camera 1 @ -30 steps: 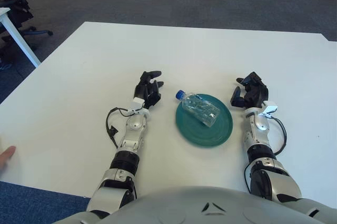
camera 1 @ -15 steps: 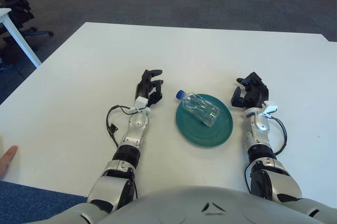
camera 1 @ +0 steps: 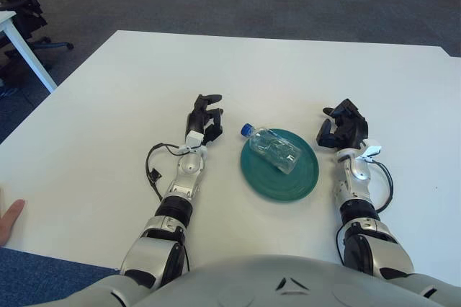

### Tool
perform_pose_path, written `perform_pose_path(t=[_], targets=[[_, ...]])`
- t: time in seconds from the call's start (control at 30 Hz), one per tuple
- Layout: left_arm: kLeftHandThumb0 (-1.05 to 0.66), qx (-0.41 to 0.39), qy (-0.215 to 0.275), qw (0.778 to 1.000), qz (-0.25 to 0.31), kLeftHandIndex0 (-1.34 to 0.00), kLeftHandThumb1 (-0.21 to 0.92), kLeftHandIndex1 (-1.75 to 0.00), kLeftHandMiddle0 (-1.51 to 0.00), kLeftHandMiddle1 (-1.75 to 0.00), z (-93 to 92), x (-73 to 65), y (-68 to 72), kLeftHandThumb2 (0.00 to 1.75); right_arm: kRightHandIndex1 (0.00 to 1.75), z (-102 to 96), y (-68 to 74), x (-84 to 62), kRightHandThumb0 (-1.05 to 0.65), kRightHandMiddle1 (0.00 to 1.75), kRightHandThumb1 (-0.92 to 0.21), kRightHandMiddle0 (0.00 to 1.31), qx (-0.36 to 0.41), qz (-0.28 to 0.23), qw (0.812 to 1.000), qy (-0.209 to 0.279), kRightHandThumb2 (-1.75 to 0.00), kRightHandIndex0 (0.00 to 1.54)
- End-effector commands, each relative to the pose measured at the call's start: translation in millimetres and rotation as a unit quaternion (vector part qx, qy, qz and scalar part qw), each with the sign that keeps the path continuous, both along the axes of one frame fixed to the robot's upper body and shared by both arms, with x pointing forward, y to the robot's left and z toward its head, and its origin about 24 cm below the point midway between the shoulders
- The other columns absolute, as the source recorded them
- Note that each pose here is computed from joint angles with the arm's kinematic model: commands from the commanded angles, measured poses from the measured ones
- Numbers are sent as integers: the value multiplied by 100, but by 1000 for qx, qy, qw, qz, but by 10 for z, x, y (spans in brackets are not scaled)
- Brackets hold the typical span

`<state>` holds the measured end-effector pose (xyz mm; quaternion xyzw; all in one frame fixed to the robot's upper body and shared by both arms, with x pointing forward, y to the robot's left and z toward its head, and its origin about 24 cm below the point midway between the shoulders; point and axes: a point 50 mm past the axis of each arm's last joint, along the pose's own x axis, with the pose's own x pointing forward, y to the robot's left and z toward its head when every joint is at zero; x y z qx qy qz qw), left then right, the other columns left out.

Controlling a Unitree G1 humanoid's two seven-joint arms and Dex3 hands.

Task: Put the bottle into the plate.

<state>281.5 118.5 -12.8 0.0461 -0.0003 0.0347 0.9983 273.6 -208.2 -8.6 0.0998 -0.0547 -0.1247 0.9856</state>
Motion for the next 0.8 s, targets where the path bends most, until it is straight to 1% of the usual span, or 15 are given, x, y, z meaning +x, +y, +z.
perform_pose_path(t=[0.0, 0.03, 0.07, 0.1, 0.13, 0.17, 0.2, 0.4, 0.43, 0.57, 0.77], targets=[[-65, -1, 72, 997, 19, -36, 92, -109, -59, -80, -301, -215, 50, 84, 133, -426, -26, -380, -18, 169, -76, 31, 1, -1, 995, 99, -68, 35], [-64, -4, 70, 997, 20, -36, 92, -109, -59, -80, -299, -217, 51, 84, 116, -421, -24, -381, -38, 153, -82, 24, -5, 2, 995, 98, -68, 30], [-63, -11, 66, 998, 20, -36, 92, -109, -60, -80, -294, -218, 59, 84, 104, -407, -29, -385, -50, 141, -85, 21, -13, 7, 996, 93, -67, 27], [-62, -16, 64, 998, 21, -36, 92, -109, -60, -80, -292, -221, 64, 84, 91, -397, -33, -392, -59, 130, -88, 16, -18, 10, 996, 91, -69, 25], [-62, -21, 60, 998, 21, -37, 92, -109, -60, -80, -288, -223, 76, 84, 86, -375, -51, -410, -62, 126, -89, 14, -24, 13, 996, 84, -69, 25], [-61, -25, 58, 998, 21, -37, 92, -110, -60, -80, -285, -225, 84, 84, 75, -359, -64, -424, -67, 119, -90, 9, -29, 16, 996, 80, -71, 24], [-60, -29, 55, 998, 21, -37, 92, -110, -60, -80, -283, -229, 95, 84, 68, -342, -79, -449, -71, 114, -91, 5, -34, 19, 996, 75, -73, 23], [-59, -48, 43, 998, 26, -36, 92, -111, -60, -80, -277, -258, 152, 80, 41, -285, -79, -503, -75, 90, -92, 0, -52, 34, 996, 56, -77, 23], [-59, -50, 42, 997, 28, -36, 92, -111, -60, -80, -276, -263, 158, 80, 41, -276, -79, -510, -75, 90, -92, 0, -54, 35, 997, 53, -77, 23], [-60, -65, 35, 997, 32, -38, 92, -114, -62, -83, -273, -293, 186, 73, 27, -236, -67, -542, -76, 84, -92, 0, -64, 35, 997, 41, -78, 24], [-60, -80, 23, 996, 32, -40, 92, -115, -64, -86, -245, -338, 194, 67, 21, -193, -51, -601, -78, 84, -92, 0, -76, 36, 996, 32, -80, 25]])
